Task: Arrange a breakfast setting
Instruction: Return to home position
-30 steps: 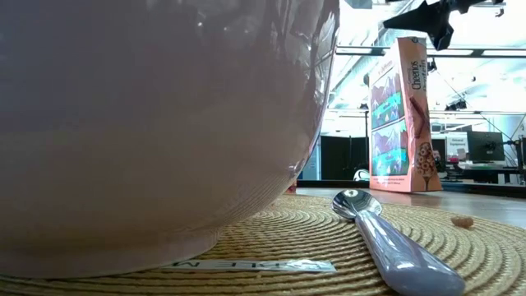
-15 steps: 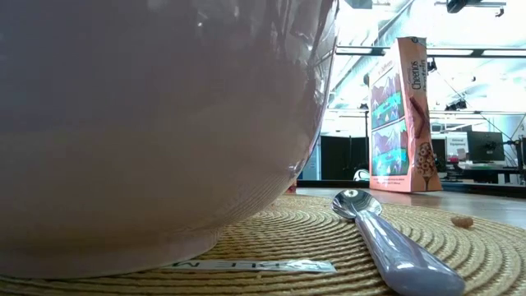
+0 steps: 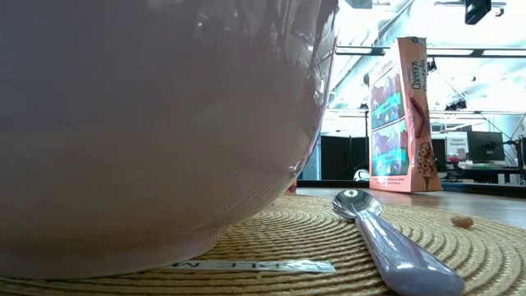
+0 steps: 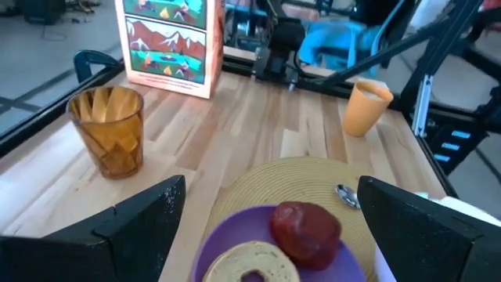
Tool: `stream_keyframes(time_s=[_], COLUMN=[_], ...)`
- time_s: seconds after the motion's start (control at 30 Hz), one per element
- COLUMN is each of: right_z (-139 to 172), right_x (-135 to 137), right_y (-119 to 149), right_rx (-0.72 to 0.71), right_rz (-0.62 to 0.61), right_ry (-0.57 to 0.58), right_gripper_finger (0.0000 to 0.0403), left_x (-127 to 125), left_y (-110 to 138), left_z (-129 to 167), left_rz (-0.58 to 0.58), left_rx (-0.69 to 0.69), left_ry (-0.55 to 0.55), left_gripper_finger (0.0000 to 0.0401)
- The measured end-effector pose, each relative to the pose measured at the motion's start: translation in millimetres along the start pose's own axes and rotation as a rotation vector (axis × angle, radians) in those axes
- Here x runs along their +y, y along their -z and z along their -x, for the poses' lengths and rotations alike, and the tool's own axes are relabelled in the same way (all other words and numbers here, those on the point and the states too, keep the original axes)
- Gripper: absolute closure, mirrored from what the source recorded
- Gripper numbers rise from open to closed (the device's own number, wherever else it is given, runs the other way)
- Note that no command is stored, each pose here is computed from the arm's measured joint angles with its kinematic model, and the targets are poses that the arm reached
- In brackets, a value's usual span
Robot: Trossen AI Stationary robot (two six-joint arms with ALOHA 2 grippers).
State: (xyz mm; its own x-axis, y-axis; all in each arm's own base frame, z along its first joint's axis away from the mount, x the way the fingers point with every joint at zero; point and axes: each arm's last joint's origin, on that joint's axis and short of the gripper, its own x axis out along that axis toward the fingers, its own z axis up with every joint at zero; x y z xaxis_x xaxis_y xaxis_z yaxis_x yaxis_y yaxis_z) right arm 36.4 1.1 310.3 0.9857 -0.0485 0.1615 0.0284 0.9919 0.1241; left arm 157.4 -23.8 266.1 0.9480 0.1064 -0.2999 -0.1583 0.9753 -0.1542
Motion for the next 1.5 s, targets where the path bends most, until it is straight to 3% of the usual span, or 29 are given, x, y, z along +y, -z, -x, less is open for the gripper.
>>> stream_keyframes(time_s=[0.2, 0.53, 0.9, 1.03, 1.33, 1.5], right_z=[-2.0, -23.8, -33.6, -34.0, -34.0, -33.7], right_x=[-1.7, 2.5, 3.0, 2.9, 2.6, 2.1], right_y=[25.6, 78.3, 129.4, 134.6, 139.9, 146.9], right_rx=[-0.019, -0.016, -0.026, -0.022, 0.030, 0.098], right_rz=[0.010, -0.028, -0.019, -0.030, -0.029, -0.078], right_ry=[0.024, 0.037, 0.027, 0.022, 0.024, 0.034], right_gripper_finger=[0.0214, 0.0214, 0.0214, 0.0214, 0.0214, 0.0214], left_x=[9.9, 21.1, 29.3, 29.0, 24.9, 24.9], left_y=[27.1, 69.6, 110.9, 113.7, 113.4, 113.5], left_z=[7.8, 7.7, 3.2, 3.3, 4.1, 4.1], left_rz=[0.055, 0.012, -0.001, -0.022, -0.284, -0.283], left_rx=[-0.096, -0.174, -0.165, -0.151, -0.166, -0.165], left_ry=[0.022, 0.039, 0.082, 0.112, 0.233, 0.234], left_gripper_finger=[0.0034, 0.0034, 0.0034, 0.0034, 0.0034, 0.0034])
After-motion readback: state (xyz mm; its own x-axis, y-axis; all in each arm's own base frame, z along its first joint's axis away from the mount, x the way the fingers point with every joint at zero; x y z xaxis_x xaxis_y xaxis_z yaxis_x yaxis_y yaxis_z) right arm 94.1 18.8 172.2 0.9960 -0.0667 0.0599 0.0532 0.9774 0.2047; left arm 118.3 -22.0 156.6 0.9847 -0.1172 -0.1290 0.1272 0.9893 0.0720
